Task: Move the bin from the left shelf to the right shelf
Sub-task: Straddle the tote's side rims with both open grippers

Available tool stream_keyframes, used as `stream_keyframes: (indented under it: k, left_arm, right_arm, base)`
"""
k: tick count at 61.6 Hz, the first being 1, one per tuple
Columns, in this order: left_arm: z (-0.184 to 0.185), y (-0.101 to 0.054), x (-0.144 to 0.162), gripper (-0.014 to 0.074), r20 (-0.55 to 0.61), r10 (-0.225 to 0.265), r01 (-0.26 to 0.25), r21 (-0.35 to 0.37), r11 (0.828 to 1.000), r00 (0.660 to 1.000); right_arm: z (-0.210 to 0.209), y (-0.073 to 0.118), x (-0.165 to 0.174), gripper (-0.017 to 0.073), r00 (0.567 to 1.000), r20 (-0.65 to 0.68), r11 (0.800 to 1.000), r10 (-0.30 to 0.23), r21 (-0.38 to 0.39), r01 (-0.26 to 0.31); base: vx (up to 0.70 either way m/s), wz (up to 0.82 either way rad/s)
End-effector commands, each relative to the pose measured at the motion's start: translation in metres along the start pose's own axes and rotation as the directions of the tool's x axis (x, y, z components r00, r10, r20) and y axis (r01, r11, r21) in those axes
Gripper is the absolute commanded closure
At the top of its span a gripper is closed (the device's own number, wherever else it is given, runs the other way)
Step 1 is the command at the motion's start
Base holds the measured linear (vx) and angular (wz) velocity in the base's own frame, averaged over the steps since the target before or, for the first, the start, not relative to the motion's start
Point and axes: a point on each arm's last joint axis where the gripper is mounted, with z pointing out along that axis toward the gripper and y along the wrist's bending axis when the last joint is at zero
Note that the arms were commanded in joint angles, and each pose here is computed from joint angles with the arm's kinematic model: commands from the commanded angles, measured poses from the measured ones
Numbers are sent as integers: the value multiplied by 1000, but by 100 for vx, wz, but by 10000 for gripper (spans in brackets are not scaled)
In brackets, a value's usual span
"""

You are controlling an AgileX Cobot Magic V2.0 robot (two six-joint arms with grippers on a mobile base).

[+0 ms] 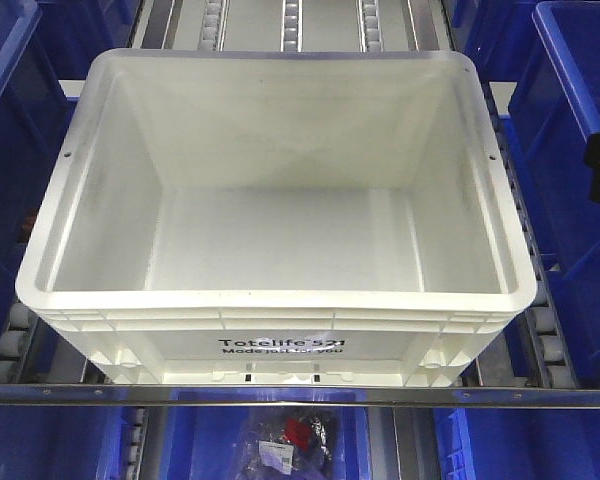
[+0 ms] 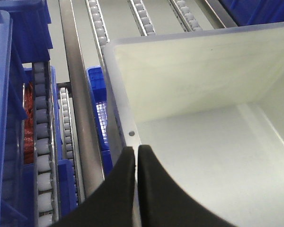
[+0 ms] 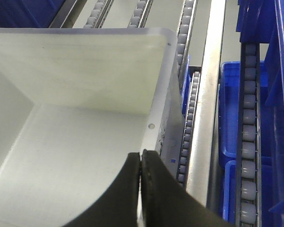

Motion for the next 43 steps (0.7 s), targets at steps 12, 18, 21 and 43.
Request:
stream_keyframes:
  k: [12,18,21,43]
  left_arm:
    - [30,2,-12,598,-15,-67,67,4,998,998]
    - [46,3,-9,598,-70,-79,79,-3,997,994]
    - [51,4,-7,598,-89,-81,80,-5,997,993]
    - [53,5,-9,553,-77,-78,77,-8,997,994]
  right_arm:
    - [27,-3,-14,567,1000,-1,1000,-25,14,25]
    - [41,-6,-12,567,999,-47,1000,-20,19,21]
    - [46,-6,-12,567,998,-62,1000,-18,20,19]
    - [50,-7,-15,538,997,-35,998,-63,20,64]
  base:
    - [0,0]
    - [0,0]
    - [0,0]
    - [0,0]
